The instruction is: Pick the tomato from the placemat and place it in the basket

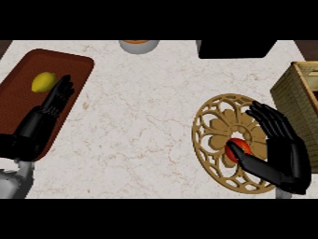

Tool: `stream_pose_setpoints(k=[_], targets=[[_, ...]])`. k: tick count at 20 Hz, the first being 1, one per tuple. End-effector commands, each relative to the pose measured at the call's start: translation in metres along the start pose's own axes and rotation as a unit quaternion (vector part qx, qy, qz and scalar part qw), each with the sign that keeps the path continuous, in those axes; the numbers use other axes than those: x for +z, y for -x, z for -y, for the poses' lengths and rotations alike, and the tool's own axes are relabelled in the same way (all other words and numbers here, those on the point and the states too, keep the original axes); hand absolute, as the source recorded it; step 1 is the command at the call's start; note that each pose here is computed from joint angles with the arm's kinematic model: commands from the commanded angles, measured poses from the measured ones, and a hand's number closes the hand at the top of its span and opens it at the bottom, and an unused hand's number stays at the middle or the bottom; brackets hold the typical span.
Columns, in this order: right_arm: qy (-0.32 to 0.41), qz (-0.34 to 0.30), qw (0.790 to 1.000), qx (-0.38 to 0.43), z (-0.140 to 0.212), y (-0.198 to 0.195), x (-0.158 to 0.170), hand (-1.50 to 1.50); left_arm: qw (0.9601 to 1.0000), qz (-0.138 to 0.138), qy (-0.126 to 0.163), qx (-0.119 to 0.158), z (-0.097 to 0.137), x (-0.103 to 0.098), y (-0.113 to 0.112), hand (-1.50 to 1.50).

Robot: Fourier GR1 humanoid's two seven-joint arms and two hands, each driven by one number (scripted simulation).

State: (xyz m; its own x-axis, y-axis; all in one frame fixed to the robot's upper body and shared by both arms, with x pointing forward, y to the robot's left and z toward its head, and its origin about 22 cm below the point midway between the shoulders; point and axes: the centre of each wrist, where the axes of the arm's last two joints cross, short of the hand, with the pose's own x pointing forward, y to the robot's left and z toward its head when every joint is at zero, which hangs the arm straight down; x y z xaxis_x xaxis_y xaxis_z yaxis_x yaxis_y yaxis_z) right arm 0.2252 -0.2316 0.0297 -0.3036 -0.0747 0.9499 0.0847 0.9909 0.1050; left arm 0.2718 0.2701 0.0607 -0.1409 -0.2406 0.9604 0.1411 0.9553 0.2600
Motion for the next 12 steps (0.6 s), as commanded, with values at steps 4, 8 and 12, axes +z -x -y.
stream_pose_setpoints(k=[4, 8, 12], targets=[[0.101, -0.048, 0.972, 0.207, 0.038, -0.041, 0.002, -1.50, 0.9999, -0.006, 0.014, -0.003, 0.001, -0.004, -0.001, 0.00], [0.098, -0.103, 0.935, 0.325, 0.075, -0.089, -0.002, -1.50, 0.9999, -0.006, 0.009, -0.010, 0.002, 0.003, 0.009, 0.00], [-0.007, -0.194, 0.886, 0.421, 0.092, -0.127, -0.009, -1.50, 0.9999, -0.004, 0.006, -0.012, -0.012, 0.008, 0.015, 0.00]])
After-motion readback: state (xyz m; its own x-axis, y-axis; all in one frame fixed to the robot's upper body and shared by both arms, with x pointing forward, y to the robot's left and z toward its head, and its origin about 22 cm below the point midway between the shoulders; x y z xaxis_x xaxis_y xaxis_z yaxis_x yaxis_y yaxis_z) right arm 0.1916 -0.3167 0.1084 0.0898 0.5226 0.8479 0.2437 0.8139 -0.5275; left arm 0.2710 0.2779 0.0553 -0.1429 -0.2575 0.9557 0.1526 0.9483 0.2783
